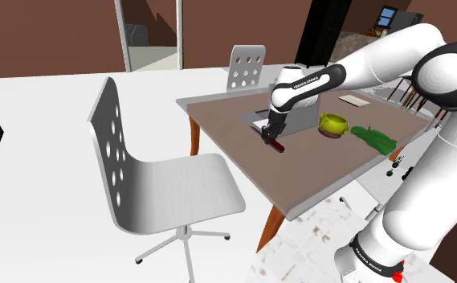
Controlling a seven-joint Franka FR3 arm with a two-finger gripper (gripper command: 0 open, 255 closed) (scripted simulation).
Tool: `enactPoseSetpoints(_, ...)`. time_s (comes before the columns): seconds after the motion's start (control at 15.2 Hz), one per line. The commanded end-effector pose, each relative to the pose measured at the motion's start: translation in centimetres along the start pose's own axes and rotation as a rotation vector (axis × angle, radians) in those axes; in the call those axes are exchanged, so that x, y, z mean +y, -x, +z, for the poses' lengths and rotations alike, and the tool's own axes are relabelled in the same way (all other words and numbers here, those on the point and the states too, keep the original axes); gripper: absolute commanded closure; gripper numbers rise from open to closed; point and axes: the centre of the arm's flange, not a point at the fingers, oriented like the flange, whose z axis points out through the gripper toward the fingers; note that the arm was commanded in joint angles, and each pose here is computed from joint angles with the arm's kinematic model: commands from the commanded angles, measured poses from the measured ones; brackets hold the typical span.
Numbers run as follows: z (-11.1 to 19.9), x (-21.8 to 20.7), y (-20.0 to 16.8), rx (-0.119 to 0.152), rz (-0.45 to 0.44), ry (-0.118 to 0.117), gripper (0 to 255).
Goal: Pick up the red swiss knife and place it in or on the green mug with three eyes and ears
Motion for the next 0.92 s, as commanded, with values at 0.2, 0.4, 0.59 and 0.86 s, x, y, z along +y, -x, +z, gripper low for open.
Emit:
enactPoseSetpoints(0.2,-2.7,0.1,-0.1,0.000,0.000,0.000,255)
enactPoseSetpoints(0.4,-4.3,0.1,-0.1,0.000,0.000,0.000,255)
enactPoseSetpoints(0.59,-5.8,0.1,-0.1,0.000,0.000,0.000,255)
enactPoseSetpoints(0.86,-8.0,0.1,-0.1,0.000,0.000,0.000,255)
